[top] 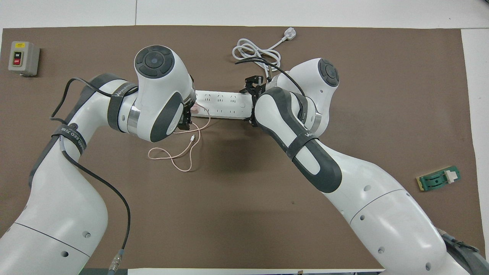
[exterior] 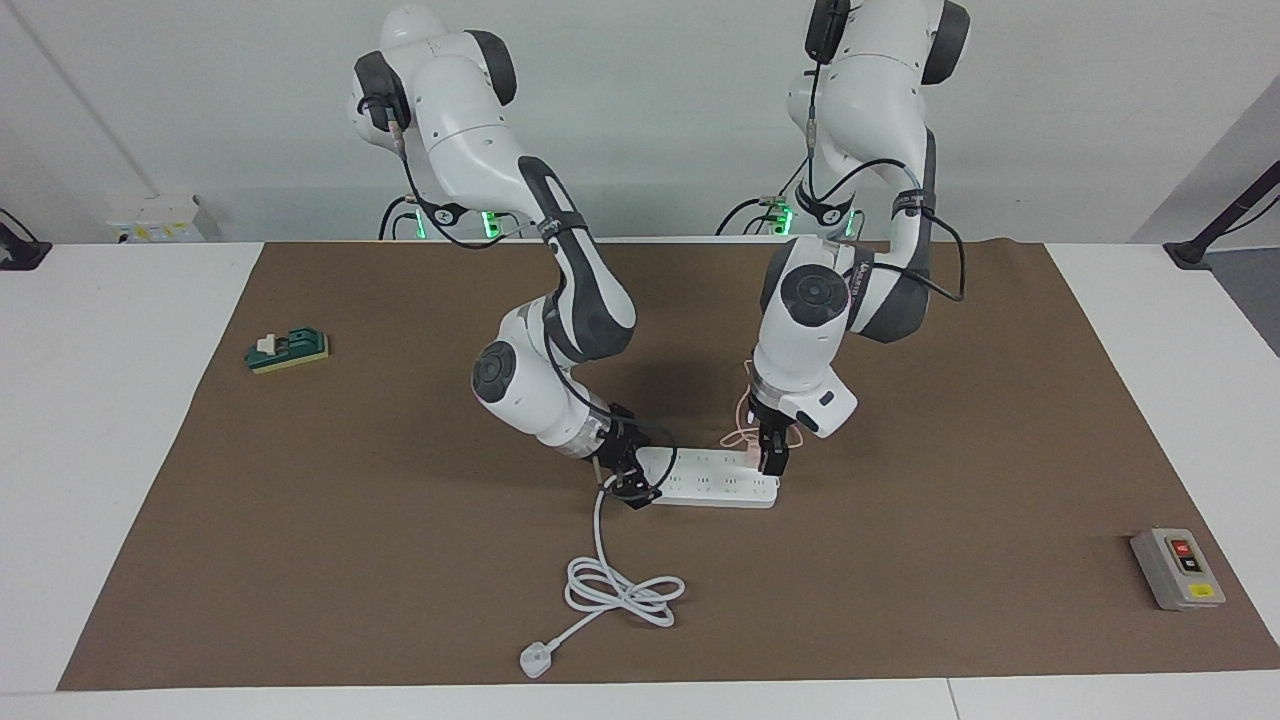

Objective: Unplug charger and place it aside
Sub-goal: 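Hold the power strip with the right gripper while the left gripper grasps the charger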

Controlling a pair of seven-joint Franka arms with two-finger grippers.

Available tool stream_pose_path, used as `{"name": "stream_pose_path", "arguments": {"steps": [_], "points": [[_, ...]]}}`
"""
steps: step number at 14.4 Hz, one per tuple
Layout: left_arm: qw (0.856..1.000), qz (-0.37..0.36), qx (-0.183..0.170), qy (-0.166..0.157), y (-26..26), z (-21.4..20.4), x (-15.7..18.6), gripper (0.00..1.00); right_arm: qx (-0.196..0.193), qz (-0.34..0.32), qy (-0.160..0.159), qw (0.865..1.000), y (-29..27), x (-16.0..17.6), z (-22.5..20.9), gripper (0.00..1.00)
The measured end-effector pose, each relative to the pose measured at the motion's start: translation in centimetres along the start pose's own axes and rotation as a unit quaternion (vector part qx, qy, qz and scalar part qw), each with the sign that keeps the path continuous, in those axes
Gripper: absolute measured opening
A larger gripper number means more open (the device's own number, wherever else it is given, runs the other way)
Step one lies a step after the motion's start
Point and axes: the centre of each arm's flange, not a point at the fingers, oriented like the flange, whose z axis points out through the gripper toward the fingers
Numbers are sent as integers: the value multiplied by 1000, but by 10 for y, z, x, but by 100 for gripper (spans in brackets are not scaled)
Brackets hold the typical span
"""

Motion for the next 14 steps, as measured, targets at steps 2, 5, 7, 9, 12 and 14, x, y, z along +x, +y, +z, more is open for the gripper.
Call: {"name": "stream_pose_path", "arguments": {"steps": [2,5,7,9,12,14], "points": [[1000,1,1,3,0,3,1,95,2,-2,1,1000,-1,1,2,100],[1000,2,5,5,-1,7,1,93,2,-2,0,1000,-1,0,2,100],[1000,2,5,5,-1,7,1,90,4,7,-9,1000,-1,1,2,100],[1000,2,5,5,-1,8,1,88,6,10,-15,1000,-1,-1,4,100],[1000,2,8,6,1,15,0,79,13,8,-15,1000,0,-8,7,100],[1000,2,9,6,3,19,-1,75,14,7,-15,1000,0,-9,9,100]]}}
